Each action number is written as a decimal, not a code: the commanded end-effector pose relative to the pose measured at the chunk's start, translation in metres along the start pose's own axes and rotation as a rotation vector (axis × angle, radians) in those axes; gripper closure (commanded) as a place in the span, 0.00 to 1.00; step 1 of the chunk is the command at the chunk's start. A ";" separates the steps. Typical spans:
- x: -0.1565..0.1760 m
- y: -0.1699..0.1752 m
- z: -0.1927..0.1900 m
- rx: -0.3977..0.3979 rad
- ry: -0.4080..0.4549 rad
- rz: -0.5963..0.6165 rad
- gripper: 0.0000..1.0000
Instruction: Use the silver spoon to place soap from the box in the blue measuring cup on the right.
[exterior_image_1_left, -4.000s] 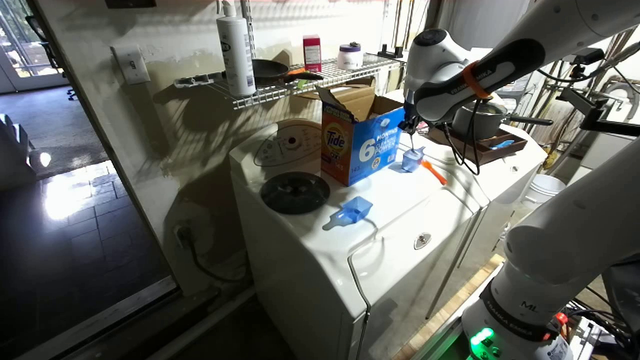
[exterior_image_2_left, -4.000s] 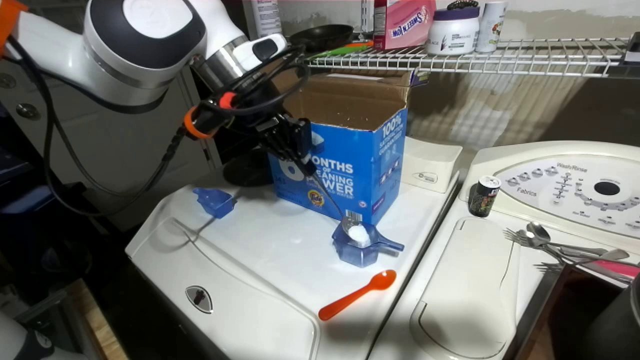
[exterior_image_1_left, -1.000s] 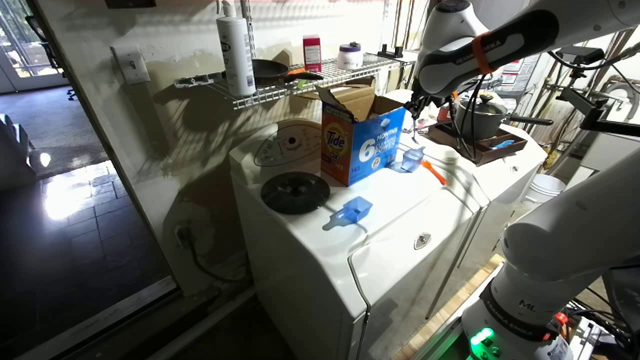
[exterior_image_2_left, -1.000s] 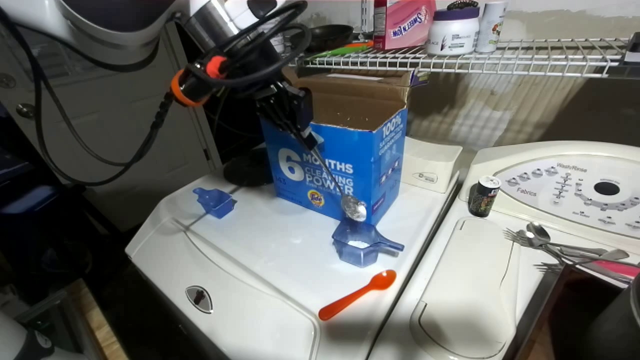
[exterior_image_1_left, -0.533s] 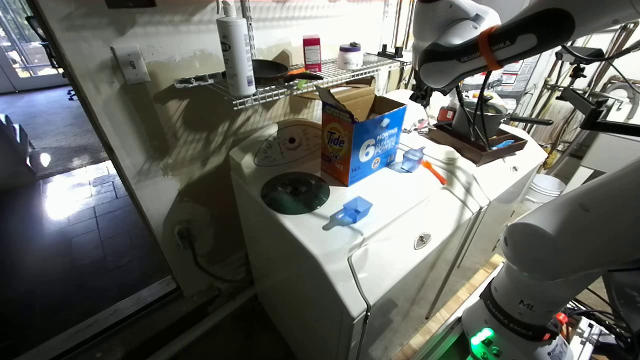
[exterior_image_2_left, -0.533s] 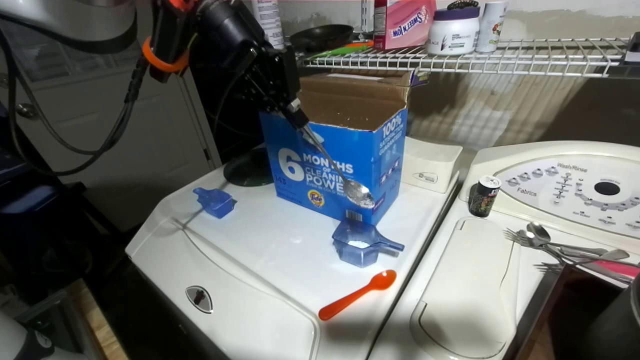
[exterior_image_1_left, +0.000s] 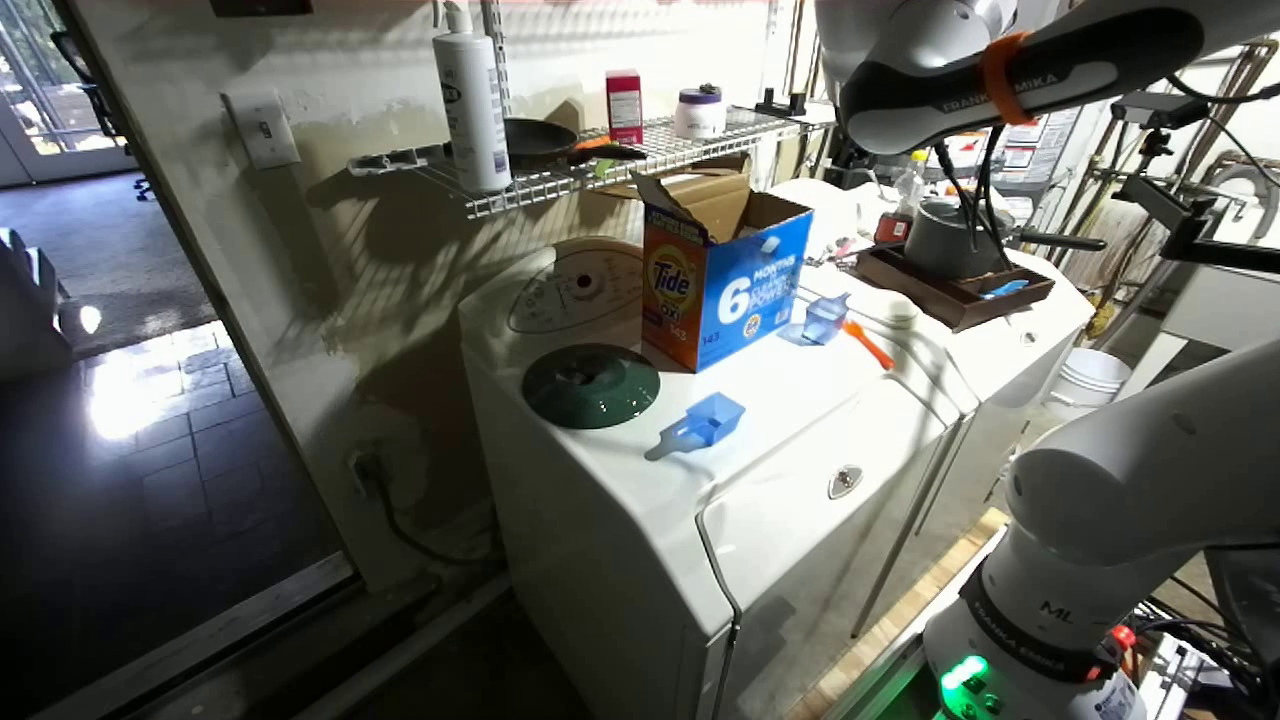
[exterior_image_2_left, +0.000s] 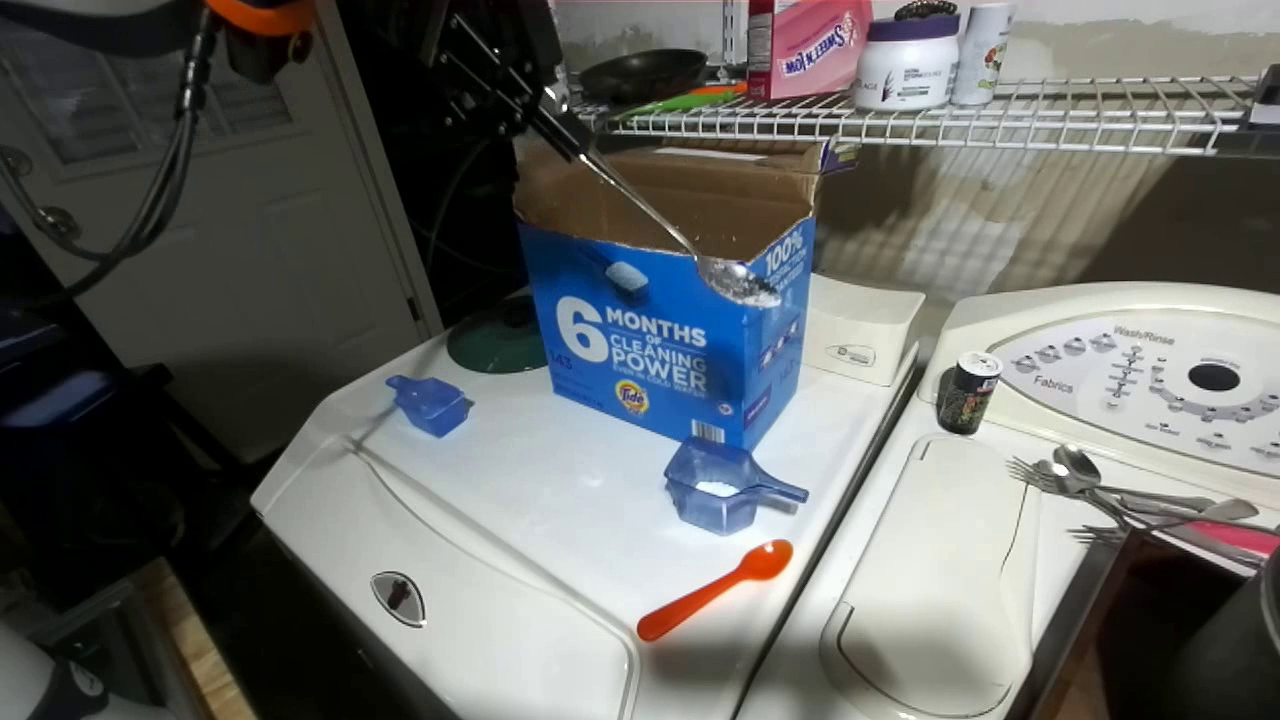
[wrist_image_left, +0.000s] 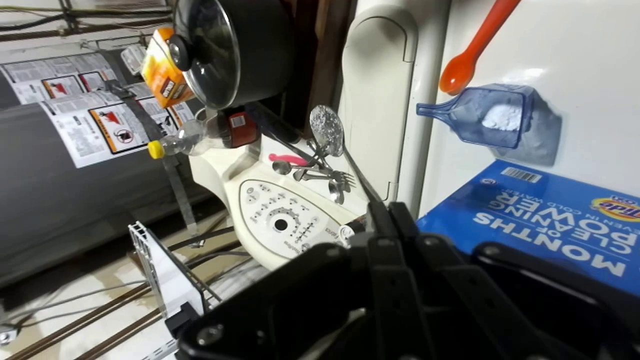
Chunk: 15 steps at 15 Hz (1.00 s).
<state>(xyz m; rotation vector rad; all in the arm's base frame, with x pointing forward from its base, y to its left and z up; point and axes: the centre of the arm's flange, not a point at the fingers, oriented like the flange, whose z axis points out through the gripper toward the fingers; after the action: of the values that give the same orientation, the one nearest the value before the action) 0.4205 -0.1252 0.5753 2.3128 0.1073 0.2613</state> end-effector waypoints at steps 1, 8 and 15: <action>0.011 0.012 -0.028 -0.093 0.030 -0.022 0.99; 0.054 0.013 -0.073 -0.101 0.153 -0.048 0.99; 0.093 -0.008 -0.091 0.022 0.207 -0.075 0.99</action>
<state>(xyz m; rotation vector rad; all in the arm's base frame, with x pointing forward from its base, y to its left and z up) 0.4665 -0.0479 0.6382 2.2277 0.2750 0.4550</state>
